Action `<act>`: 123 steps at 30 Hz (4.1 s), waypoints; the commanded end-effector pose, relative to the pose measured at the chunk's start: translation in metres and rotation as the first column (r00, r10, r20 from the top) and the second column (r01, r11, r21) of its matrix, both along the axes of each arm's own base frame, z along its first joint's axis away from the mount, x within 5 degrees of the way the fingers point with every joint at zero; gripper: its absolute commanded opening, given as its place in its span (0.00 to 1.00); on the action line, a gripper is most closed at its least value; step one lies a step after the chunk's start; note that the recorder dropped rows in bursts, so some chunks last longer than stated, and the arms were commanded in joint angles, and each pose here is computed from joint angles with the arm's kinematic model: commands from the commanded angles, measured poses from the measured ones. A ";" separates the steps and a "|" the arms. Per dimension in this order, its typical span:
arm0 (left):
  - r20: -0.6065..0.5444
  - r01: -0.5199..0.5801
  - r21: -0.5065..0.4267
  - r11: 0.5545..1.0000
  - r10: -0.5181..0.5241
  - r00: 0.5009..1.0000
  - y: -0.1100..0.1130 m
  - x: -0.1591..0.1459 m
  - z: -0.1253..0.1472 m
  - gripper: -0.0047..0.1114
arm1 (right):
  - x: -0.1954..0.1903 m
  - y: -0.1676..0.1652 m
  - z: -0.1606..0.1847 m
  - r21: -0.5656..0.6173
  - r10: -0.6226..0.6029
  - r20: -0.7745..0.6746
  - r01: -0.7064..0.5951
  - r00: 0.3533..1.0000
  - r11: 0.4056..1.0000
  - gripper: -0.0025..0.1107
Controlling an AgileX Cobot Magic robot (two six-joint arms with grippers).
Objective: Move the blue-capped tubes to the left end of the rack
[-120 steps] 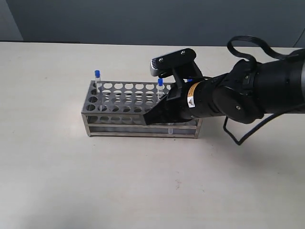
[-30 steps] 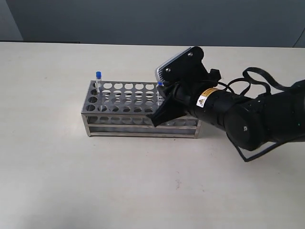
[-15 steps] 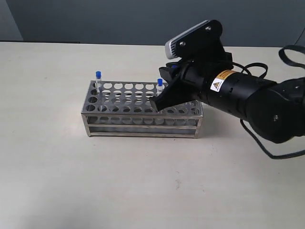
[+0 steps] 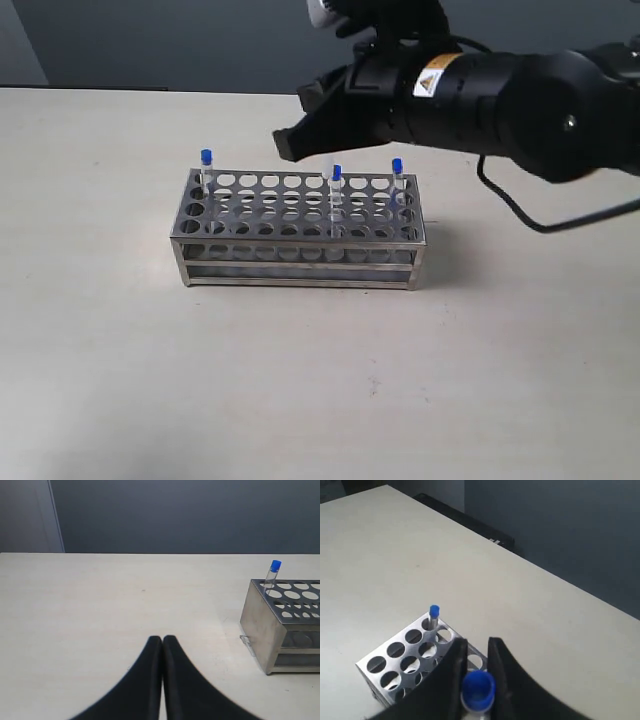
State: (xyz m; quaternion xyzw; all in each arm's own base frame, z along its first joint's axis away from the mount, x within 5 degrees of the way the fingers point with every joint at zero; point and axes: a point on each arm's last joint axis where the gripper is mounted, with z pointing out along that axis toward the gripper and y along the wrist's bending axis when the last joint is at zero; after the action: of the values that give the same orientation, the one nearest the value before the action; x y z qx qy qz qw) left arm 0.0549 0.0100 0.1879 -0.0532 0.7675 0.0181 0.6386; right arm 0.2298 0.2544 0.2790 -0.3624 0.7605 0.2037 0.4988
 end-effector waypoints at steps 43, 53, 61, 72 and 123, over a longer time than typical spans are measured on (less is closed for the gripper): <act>0.012 0.009 -0.001 1.000 -0.009 1.000 -0.001 0.000 0.002 0.05 | 0.046 0.135 -0.076 0.021 0.095 0.041 -0.096 0.995 0.995 0.02; 0.012 0.009 -0.001 1.000 -0.009 1.000 -0.001 0.000 0.002 0.05 | 0.048 0.137 -0.098 -0.010 0.093 0.001 -0.093 0.996 0.996 0.02; 0.014 0.010 -0.001 1.000 -0.010 1.000 -0.001 0.000 0.002 0.05 | 0.048 0.138 -0.126 -0.058 0.081 -0.083 -0.086 0.993 0.995 0.04; 0.012 0.009 -0.001 1.000 -0.009 1.000 -0.001 0.000 0.002 0.05 | 0.039 0.135 -0.090 -0.024 0.086 -0.108 -0.089 0.990 0.996 0.42; 0.012 0.009 0.000 1.000 -0.009 1.000 -0.001 0.000 0.002 0.05 | 0.019 -0.018 -0.118 -0.152 0.010 0.029 -0.005 1.000 0.988 0.43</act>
State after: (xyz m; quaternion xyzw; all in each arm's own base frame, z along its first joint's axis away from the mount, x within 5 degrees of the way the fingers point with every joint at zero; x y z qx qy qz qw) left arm 0.0549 0.0100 0.1879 -0.0532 0.7675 0.0181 0.6386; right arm 0.2438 0.2335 0.1694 -0.4052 0.7780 0.1383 0.4598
